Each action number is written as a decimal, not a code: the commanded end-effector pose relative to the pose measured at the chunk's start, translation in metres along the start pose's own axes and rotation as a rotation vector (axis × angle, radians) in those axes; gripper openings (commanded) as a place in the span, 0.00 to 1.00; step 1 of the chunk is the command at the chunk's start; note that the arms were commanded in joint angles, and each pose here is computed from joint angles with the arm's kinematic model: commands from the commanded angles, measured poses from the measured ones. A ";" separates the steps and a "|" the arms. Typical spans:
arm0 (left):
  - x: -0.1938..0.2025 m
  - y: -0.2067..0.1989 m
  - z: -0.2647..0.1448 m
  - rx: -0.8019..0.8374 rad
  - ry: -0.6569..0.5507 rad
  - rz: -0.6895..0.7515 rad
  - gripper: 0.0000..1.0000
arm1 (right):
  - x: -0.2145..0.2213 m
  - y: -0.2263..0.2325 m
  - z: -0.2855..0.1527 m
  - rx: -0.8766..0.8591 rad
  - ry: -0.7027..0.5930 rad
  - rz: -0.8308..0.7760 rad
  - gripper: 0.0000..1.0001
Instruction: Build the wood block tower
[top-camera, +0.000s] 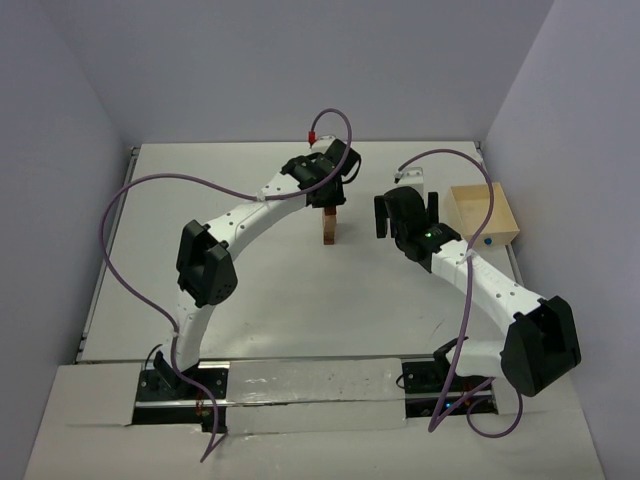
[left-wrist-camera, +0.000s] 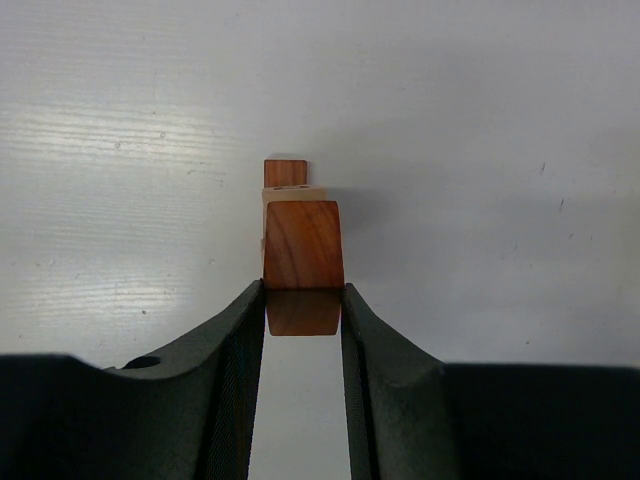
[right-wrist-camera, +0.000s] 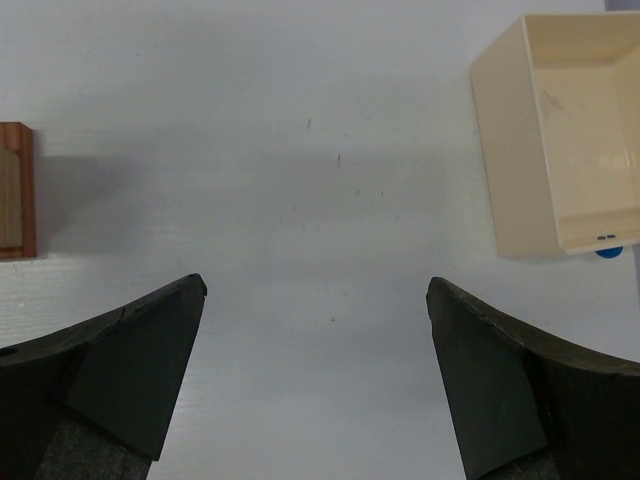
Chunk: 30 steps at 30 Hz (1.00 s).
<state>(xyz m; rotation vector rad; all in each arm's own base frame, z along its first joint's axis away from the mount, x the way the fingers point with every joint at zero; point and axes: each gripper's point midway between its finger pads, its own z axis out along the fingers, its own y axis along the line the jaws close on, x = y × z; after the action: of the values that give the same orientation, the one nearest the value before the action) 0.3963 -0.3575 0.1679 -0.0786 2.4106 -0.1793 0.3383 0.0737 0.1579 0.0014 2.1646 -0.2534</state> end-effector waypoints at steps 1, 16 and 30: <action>-0.010 -0.005 0.001 0.001 -0.037 -0.014 0.03 | -0.015 -0.001 -0.001 0.005 -0.026 0.036 1.00; -0.006 -0.001 0.009 -0.008 -0.019 -0.003 0.08 | -0.014 0.000 0.000 0.000 -0.019 0.033 1.00; -0.003 -0.003 0.012 0.001 -0.005 0.006 0.21 | -0.013 0.001 0.001 -0.003 -0.016 0.032 1.00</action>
<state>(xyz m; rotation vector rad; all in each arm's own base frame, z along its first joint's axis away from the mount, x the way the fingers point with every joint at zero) 0.4004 -0.3549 0.1521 -0.0783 2.4283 -0.1405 0.3388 0.0745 0.1551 -0.0028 2.1742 -0.2467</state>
